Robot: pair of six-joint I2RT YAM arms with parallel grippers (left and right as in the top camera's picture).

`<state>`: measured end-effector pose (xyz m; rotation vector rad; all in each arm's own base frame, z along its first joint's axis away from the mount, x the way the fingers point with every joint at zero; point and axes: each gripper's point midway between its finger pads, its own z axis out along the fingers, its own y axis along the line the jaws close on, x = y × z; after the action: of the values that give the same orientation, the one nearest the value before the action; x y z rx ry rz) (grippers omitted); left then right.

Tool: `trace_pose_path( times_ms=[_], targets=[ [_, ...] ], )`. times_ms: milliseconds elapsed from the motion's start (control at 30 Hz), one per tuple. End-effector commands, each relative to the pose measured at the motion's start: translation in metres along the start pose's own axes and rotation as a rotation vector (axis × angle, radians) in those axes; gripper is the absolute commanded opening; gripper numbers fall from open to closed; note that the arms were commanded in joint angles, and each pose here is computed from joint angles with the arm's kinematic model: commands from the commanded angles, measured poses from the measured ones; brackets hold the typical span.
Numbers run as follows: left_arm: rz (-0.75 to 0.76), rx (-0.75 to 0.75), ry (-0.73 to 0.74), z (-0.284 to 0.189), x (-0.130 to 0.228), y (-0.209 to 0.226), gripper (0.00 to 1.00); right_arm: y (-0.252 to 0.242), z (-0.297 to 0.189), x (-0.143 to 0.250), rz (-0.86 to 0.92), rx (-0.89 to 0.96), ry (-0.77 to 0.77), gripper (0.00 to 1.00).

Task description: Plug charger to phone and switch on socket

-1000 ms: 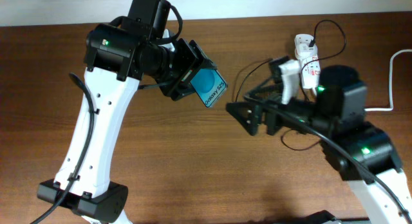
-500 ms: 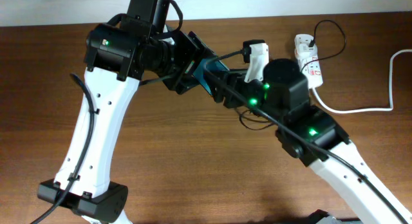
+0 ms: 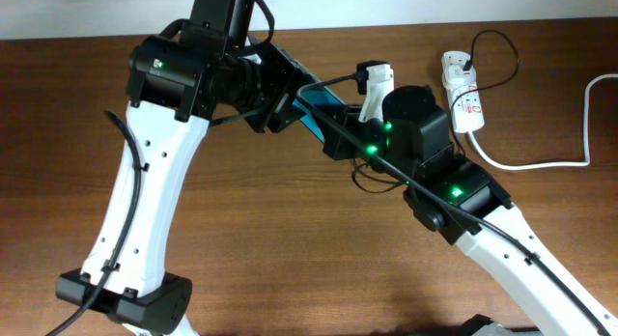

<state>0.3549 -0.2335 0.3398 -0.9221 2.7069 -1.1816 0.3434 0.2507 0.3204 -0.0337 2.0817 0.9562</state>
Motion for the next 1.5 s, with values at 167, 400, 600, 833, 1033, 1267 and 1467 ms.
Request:
trace_pose_path(
  times_ms=[167,400,600,833,1033,1267,1467],
  targets=[
    [0.322,0.067,-0.118,-0.009,-0.018,-0.022,0.99,-0.041,-0.019,0.016,0.068,0.208,0.040,0.04],
    [0.568,-0.165,-0.359,-0.052,-0.054,0.016,1.00,-0.062,-0.060,0.010,0.379,0.225,0.052,0.04],
    [0.570,-0.338,-0.679,-0.192,-0.017,0.081,0.99,-0.068,-0.115,0.038,0.472,0.302,0.099,0.04],
    [0.530,-0.173,-0.823,-0.268,0.073,0.159,0.99,-0.058,-0.182,0.084,0.498,0.320,0.182,0.04],
    [0.373,-0.133,-0.617,-0.148,0.043,0.203,0.99,-0.049,-0.199,0.100,0.616,0.298,0.209,0.04],
    [0.014,0.048,-0.376,-0.072,0.045,0.203,1.00,-0.053,-0.187,0.070,0.648,0.292,0.068,0.04],
    [0.016,0.122,-0.391,-0.060,0.023,0.170,0.99,-0.056,-0.095,0.090,0.624,0.011,0.172,0.04]
  ],
)
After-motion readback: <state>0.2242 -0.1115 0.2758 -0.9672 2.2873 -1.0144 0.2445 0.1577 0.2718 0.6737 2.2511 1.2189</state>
